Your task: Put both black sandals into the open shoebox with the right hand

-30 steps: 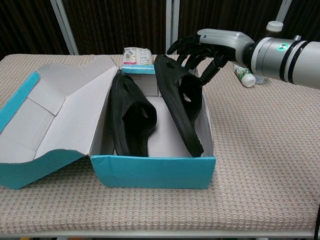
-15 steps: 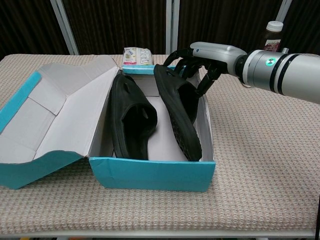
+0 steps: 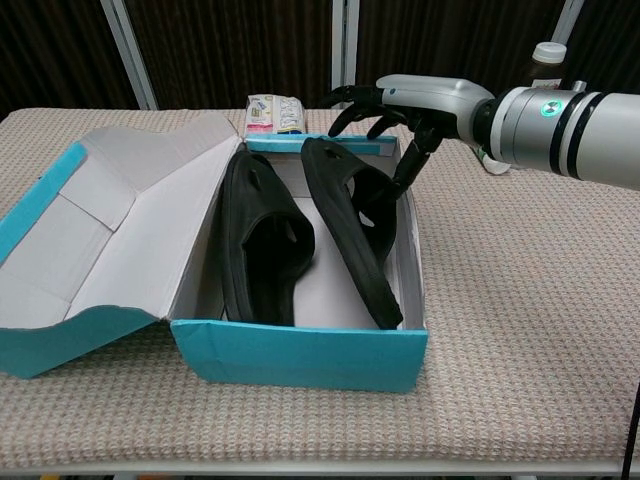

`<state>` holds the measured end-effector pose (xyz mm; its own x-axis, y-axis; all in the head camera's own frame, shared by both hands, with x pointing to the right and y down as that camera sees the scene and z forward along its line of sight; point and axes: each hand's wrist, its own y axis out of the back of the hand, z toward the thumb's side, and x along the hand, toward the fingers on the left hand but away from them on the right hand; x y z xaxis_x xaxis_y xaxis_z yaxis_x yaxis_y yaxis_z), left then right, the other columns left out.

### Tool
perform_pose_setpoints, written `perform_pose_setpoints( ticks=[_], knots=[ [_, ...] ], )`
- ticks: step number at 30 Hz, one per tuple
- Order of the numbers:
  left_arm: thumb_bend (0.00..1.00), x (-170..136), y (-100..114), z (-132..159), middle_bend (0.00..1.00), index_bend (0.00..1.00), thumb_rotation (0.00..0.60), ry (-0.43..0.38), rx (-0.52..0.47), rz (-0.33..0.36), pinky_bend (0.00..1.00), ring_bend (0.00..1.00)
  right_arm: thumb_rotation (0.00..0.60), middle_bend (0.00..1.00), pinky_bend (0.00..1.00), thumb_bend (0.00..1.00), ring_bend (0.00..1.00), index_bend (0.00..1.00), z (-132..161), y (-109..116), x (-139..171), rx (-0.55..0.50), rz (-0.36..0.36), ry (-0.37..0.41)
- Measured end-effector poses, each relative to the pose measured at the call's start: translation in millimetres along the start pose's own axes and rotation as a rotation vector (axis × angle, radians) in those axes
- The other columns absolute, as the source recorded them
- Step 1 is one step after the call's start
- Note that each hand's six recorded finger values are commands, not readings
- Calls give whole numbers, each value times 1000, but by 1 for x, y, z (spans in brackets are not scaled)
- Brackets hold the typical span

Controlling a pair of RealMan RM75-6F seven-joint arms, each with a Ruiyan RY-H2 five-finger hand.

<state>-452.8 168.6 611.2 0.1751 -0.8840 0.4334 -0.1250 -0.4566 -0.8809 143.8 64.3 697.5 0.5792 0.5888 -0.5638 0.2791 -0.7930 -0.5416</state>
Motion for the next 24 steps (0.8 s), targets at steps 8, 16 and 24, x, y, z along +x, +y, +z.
perform_pose_setpoints(
  ticks=[8,16,24],
  knots=[
    [190,1,1,3,210,216,600,-6,2,2,203,142,600,121,110,0,0,0,13,17,9,-11,-40,37],
    [191,2,1,6,210,216,600,-15,0,5,203,142,600,127,109,0,0,0,45,32,21,-38,-86,121],
    [191,0,3,5,210,216,600,-9,0,6,203,142,600,126,109,0,0,0,42,16,16,-11,-63,106]
  ],
)
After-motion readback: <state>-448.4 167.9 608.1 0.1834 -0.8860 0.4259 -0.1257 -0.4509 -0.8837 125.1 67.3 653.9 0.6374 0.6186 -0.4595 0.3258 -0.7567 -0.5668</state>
